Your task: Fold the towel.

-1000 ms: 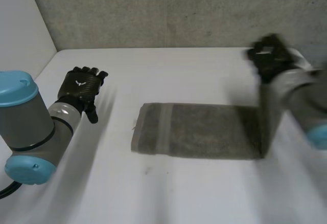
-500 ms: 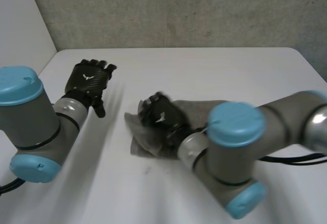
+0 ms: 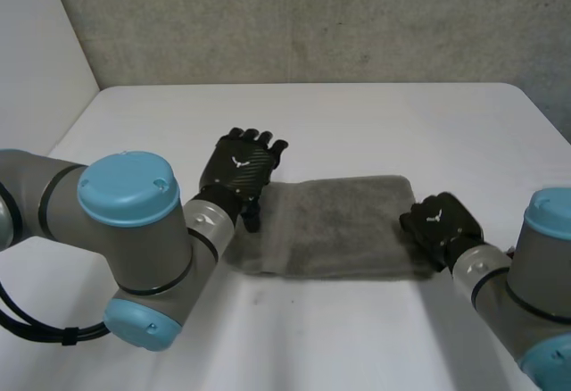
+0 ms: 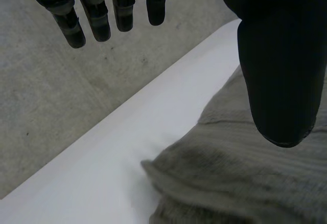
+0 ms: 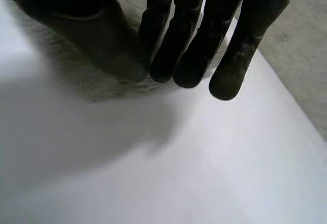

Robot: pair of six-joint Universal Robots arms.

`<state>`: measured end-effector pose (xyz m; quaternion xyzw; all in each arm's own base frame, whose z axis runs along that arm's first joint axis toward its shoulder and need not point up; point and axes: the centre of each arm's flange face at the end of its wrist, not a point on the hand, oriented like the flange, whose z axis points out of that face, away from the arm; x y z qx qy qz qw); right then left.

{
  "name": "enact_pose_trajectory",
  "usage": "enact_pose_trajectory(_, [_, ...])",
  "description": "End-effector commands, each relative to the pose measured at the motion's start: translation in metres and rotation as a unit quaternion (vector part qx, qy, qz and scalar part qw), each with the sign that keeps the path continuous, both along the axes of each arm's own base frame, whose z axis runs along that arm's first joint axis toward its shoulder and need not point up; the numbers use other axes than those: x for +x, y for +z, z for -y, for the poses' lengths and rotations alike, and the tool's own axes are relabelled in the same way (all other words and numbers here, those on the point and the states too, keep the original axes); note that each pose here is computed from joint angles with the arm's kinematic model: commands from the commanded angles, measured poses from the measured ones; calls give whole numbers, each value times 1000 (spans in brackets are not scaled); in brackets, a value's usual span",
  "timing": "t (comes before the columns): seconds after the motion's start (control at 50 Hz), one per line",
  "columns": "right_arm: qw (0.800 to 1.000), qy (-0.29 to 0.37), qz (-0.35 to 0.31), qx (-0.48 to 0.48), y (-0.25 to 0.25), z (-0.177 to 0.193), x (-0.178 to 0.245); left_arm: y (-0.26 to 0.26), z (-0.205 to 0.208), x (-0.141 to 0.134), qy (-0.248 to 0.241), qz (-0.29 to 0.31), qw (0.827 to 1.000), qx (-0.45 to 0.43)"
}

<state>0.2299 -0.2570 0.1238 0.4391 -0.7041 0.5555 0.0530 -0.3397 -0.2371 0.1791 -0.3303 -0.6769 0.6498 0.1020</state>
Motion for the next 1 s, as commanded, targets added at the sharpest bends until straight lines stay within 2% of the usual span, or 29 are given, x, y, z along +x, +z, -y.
enact_pose_trajectory(0.02, [995,17,-13,-100,41,21,26,20,2,19,42,-11,999,-17])
enact_pose_trajectory(0.04, [995,18,-13,-100,41,21,26,20,2,19,42,-11,999,-17])
enact_pose_trajectory(0.08, [987,86,11,-136,62,0,72,26,10,34,75,-13,997,-22])
enact_pose_trajectory(0.14, [983,117,21,-143,66,-12,92,30,14,42,93,-16,995,-25])
enact_pose_trajectory(0.16, [977,148,24,-150,65,-24,112,30,17,50,109,-15,994,-25])
enact_pose_trajectory(0.18, [972,177,27,-155,65,-35,128,31,19,56,124,-14,992,-25])
enact_pose_trajectory(0.2, [971,177,27,-155,65,-35,128,31,19,57,124,-14,992,-25])
enact_pose_trajectory(0.24, [955,247,25,-163,56,-59,159,29,25,68,148,-14,989,-23])
enact_pose_trajectory(0.26, [955,248,25,-163,56,-59,159,29,25,68,148,-14,989,-23])
enact_pose_trajectory(0.3, [941,302,6,-152,37,-83,179,27,31,79,169,-15,985,-22])
enact_pose_trajectory(0.32, [941,302,6,-152,37,-83,179,27,31,79,169,-15,985,-22])
enact_pose_trajectory(0.36, [944,299,-6,-140,32,-86,180,25,32,82,172,-14,985,-20])
enact_pose_trajectory(0.4, [959,252,-13,-128,34,-79,171,19,28,84,171,-8,985,-12])
enact_pose_trajectory(0.42, [959,252,-13,-128,34,-79,171,19,28,84,171,-8,985,-12])
enact_pose_trajectory(0.46, [974,188,6,-125,44,-66,157,18,26,84,168,-7,986,-10])
enact_pose_trajectory(0.52, [981,157,21,-115,47,-56,146,18,25,84,167,-6,986,-10])
enact_pose_trajectory(0.56, [989,104,67,-82,54,-36,119,20,25,82,165,-9,986,-13])
enact_pose_trajectory(0.58, [989,104,67,-82,54,-36,119,20,25,82,165,-9,986,-13])
enact_pose_trajectory(0.62, [990,65,119,-42,58,-27,95,20,24,81,163,-9,987,-13])
enact_pose_trajectory(0.66, [988,50,143,-21,58,-24,85,20,23,81,163,-9,987,-13])
enact_pose_trajectory(0.76, [983,3,181,46,40,-14,51,19,23,82,163,-9,987,-11])
enact_pose_trajectory(0.88, [983,-34,167,75,22,-14,22,19,23,82,163,-10,986,-9])
enact_pose_trajectory(1.0, [985,-53,150,63,11,-9,6,18,22,81,158,-16,987,-5])
